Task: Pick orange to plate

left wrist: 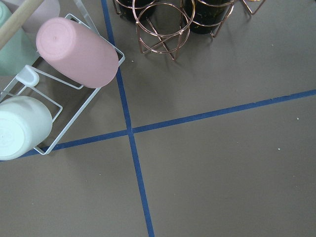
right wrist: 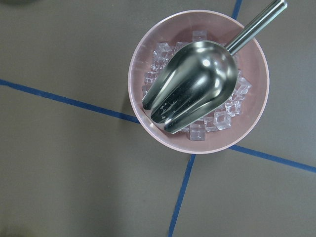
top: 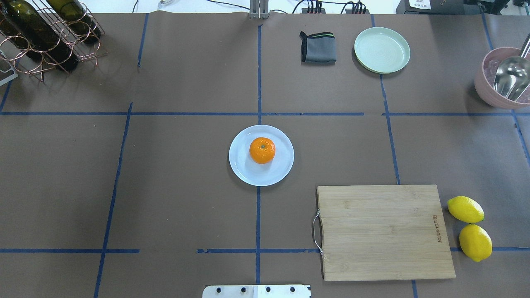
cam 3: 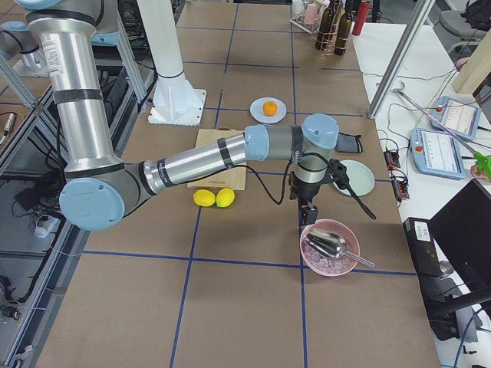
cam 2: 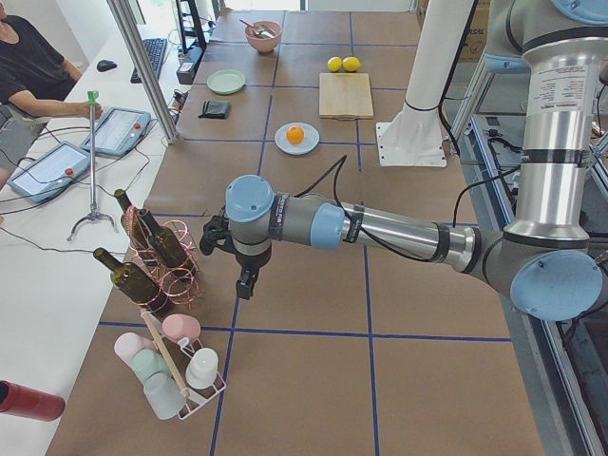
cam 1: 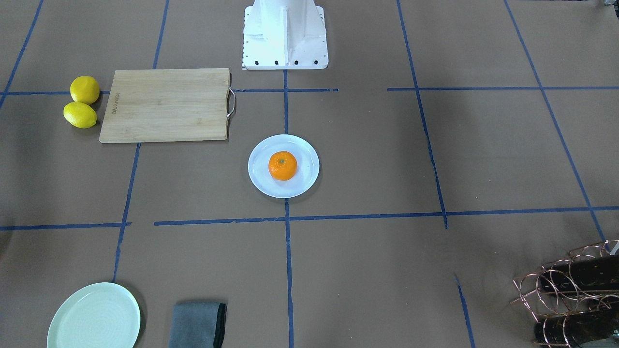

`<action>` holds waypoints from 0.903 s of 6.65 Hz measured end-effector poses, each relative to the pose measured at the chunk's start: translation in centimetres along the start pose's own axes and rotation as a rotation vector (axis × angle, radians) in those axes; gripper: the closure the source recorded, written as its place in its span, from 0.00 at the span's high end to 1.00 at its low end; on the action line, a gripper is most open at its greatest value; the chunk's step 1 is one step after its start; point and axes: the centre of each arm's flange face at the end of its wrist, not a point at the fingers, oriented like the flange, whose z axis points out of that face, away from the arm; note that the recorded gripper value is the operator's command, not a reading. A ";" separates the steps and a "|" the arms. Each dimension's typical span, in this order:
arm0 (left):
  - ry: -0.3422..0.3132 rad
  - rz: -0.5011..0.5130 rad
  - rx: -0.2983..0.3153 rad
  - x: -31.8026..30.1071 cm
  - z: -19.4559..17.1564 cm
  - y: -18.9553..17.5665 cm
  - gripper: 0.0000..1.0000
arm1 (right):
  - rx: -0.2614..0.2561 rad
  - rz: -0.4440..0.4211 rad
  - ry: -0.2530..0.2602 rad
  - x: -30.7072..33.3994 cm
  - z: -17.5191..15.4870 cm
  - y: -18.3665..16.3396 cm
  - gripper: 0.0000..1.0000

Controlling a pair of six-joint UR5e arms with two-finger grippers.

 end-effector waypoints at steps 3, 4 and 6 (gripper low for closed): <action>-0.003 -0.014 -0.021 -0.5 0.7 2.9 1.00 | -0.014 0.012 -0.005 0.4 0.8 0.6 1.00; 0.001 -0.010 -0.021 -0.5 0.8 3.2 1.00 | -0.016 0.014 -0.006 0.5 0.9 0.6 1.00; 0.000 -0.018 -0.036 -1.2 1.6 3.0 1.00 | -0.023 0.027 -0.045 0.7 1.6 0.6 1.00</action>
